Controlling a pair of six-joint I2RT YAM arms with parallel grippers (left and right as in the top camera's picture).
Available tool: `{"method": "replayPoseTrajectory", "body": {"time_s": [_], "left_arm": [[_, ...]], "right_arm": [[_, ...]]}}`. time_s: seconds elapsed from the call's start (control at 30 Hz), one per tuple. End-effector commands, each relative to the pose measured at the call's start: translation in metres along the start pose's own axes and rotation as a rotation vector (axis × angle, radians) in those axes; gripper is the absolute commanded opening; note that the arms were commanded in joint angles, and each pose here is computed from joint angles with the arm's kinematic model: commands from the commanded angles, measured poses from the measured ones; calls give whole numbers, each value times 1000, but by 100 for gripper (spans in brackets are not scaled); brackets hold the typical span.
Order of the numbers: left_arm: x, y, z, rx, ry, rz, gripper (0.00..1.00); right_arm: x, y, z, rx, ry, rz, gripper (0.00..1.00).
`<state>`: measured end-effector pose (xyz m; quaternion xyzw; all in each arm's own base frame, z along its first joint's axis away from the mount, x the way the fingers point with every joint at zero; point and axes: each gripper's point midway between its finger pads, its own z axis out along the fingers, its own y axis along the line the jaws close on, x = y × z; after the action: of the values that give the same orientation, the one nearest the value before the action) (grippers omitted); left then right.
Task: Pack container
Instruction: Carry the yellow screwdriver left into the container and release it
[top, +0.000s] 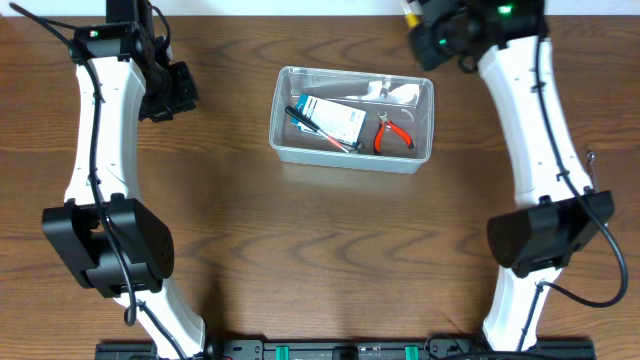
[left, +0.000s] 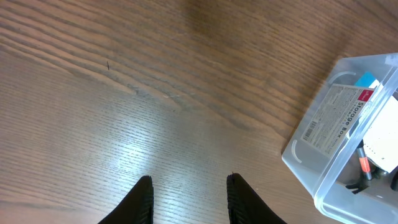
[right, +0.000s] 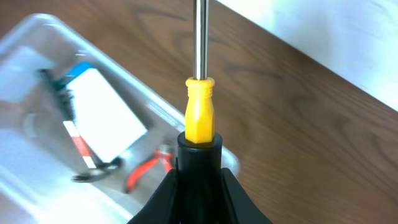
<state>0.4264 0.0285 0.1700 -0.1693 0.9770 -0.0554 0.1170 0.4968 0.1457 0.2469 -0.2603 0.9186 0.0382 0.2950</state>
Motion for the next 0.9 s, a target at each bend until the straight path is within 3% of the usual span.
{"method": "replayPoseTrajectory", "body": {"time_s": [0.0,0.27,0.87], "left_arm": [[3,4,7,-18,21,3,29],[3,4,7,-18,21,3,29],[3,4,7,-18,21,4,28]], "right_arm": [[-12,39,1,-64,-18,-21,1],[2,95,18,-143,67,-58,1],[104,106,128,-222,480,-99,1]]}}
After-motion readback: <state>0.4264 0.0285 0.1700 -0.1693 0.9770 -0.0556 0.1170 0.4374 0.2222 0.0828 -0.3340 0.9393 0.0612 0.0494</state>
